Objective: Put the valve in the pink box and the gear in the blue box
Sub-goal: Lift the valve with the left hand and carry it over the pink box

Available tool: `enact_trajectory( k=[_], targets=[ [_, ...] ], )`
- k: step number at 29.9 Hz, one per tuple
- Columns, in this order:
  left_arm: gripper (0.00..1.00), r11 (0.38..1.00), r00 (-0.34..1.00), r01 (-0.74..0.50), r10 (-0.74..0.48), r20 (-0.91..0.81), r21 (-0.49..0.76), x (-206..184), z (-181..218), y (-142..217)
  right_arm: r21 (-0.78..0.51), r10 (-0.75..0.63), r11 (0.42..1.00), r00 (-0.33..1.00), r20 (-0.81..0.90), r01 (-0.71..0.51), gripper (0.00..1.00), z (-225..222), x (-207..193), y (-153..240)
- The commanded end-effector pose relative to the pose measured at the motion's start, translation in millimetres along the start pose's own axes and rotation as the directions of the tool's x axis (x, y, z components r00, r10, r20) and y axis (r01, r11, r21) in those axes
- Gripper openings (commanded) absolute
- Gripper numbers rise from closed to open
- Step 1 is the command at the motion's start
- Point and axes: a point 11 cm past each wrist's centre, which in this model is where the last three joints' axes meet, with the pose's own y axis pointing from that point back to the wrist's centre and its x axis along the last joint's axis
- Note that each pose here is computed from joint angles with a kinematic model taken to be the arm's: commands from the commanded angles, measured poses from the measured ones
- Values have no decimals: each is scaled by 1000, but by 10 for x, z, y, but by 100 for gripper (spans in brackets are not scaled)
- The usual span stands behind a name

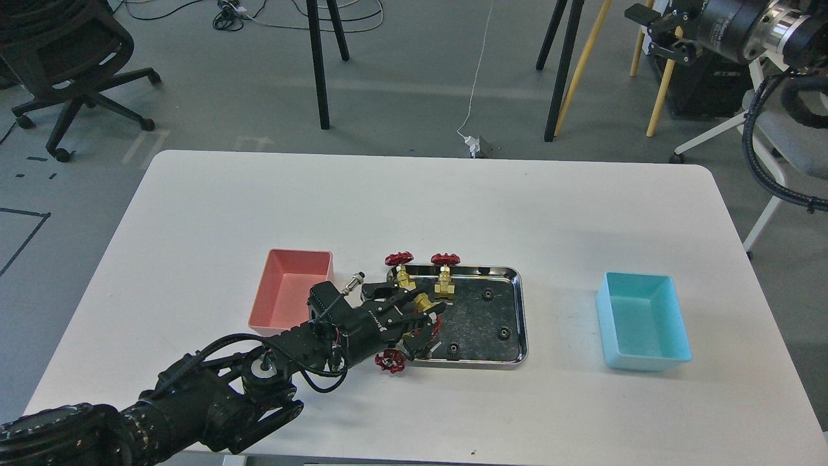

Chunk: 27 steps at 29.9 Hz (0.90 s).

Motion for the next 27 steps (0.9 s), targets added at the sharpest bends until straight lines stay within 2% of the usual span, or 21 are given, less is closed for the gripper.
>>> enact_trajectory(
  k=[1,7,13,17,20,23,27],
  targets=[
    [37,1000,1000,-31,31,0,-3,85,-30,19,-5,3,1000,1000,3,-3,99,19,2,-3],
    [37,979,977,-200,202,-72,40,618,-151,24,-18,31,999,999,8,-31,99,76,86,17],
    [37,954,962,-267,271,-13,135,984,-710,529,-16,40,999,999,11,-40,99,78,109,2],
    [37,951,977,-213,214,18,224,876,-1068,1080,-13,33,999,999,14,-33,99,73,69,-33],
    [37,950,987,-157,157,23,269,690,-1188,1364,-13,33,999,999,14,-33,99,73,69,-33],
    [37,949,994,-103,110,-7,298,446,-1167,1525,-11,34,999,999,16,-34,99,73,70,-34],
    [38,939,995,-78,93,-27,336,313,-1177,1609,-8,36,999,999,17,-36,99,67,73,-34]
  ],
)
